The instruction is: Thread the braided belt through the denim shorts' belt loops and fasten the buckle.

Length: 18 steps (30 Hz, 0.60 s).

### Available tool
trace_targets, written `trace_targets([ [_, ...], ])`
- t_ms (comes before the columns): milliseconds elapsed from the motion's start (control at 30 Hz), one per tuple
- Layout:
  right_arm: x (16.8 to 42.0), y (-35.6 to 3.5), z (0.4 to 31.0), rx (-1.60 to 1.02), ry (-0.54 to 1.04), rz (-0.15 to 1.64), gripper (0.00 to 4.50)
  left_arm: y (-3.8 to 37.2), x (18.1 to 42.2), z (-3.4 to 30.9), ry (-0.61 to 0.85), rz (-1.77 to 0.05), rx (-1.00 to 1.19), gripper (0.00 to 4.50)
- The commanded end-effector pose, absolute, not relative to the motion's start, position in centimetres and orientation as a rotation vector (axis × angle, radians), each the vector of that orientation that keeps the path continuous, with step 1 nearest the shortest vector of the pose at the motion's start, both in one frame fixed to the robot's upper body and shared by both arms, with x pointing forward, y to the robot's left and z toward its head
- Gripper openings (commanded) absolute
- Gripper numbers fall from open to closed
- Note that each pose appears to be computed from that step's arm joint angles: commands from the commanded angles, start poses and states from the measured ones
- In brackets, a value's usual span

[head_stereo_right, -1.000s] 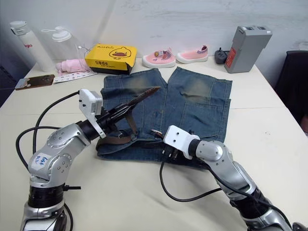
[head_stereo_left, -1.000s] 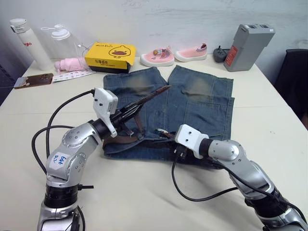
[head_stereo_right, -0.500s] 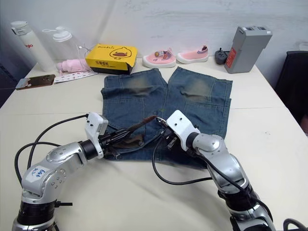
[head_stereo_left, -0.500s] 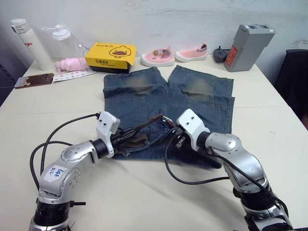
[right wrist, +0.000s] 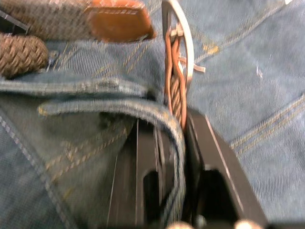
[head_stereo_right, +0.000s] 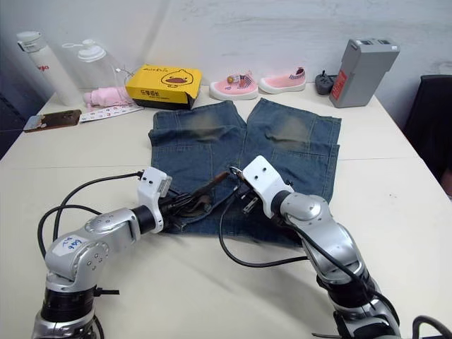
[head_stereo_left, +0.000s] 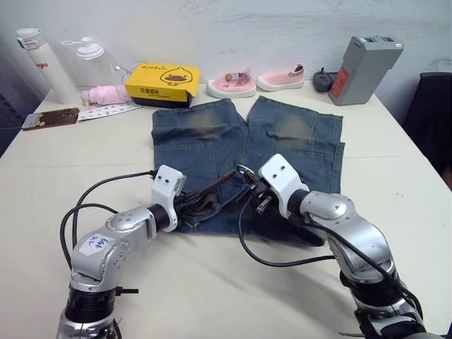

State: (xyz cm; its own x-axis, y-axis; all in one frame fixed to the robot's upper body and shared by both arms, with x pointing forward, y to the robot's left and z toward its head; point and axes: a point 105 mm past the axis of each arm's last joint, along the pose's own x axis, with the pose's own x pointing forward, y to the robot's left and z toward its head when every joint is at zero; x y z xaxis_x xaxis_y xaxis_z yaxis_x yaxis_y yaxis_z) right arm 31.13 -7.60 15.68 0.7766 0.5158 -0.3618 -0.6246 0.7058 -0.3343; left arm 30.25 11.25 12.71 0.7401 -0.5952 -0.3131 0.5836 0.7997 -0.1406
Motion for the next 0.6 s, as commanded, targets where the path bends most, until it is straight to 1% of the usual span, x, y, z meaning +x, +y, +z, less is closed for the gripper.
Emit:
trace_targets([
  [33, 30.6, -6.8, 17.3, -0.465, 0.178, 0.648, 0.01, 10.1, 30.3, 12.8, 0.359, -0.669, -0.044, 0.00],
  [400, 29.9, -5.9, 16.7, -0.523, 0.189, 0.702, 0.01, 8.6, 31.1, 13.1, 0.355, -0.690, -0.053, 0.00],
  [500, 29.5, -5.5, 16.1, -0.566, 0.205, 0.743, 0.01, 7.3, 31.5, 13.9, 0.321, -0.734, -0.045, 0.00],
  [600, 29.3, -4.9, 15.7, -0.599, 0.216, 0.780, 0.01, 5.4, 31.1, 14.2, 0.309, -0.819, -0.009, 0.00],
])
